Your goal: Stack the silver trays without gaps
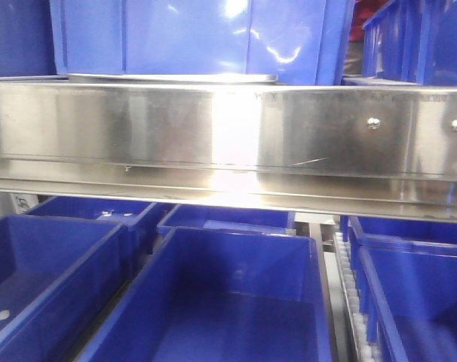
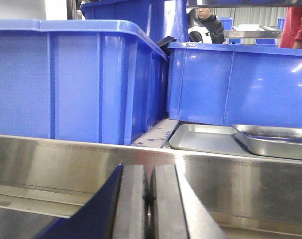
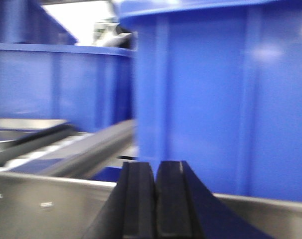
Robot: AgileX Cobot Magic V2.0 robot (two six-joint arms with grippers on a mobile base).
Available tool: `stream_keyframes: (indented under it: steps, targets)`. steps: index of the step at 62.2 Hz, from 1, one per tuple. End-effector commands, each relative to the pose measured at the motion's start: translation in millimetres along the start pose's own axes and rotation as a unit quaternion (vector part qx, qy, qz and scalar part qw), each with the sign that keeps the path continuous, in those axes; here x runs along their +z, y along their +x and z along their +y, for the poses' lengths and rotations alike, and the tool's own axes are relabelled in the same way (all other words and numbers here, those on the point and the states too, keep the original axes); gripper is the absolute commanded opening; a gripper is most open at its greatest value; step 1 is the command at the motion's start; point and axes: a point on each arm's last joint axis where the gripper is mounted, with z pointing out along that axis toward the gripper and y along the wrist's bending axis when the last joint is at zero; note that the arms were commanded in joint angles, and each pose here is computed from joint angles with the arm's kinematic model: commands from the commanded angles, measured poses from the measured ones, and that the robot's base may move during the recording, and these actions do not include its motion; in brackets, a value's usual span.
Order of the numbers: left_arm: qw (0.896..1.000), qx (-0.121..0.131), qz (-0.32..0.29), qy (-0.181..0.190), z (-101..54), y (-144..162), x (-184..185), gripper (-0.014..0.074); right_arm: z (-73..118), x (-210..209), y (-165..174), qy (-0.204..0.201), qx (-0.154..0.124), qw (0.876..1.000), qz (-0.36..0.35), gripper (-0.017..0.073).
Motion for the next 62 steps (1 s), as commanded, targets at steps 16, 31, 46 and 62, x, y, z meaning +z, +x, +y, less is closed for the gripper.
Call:
stream_keyframes:
  steps: [16, 31, 46, 62]
  targets:
    - [1.0, -0.001, -0.011, -0.001, 0.1, -2.6, -0.5, 0.0003, -2.2, -0.5, -0.5, 0.02, -0.003, 1.0, -0.007, -0.0087]
    - [1.0, -0.001, -0.011, -0.001, 0.1, -2.6, -0.5, 0.0003, -2.3, -0.5, -0.3, 0.021, -0.009, 1.0, -0.006, -0.0087]
    - [1.0, -0.001, -0.011, -0.001, 0.1, -2.6, -0.5, 0.0003, -2.1, -0.5, -0.2, 0.02, -0.051, 0.998, -0.004, -0.0087]
    - [1.0, -0.001, -0.011, -0.001, 0.1, -2.6, -0.5, 0.0003, -3.5, -0.6, -0.6, 0.028, -0.068, 0.997, -0.006, -0.0087]
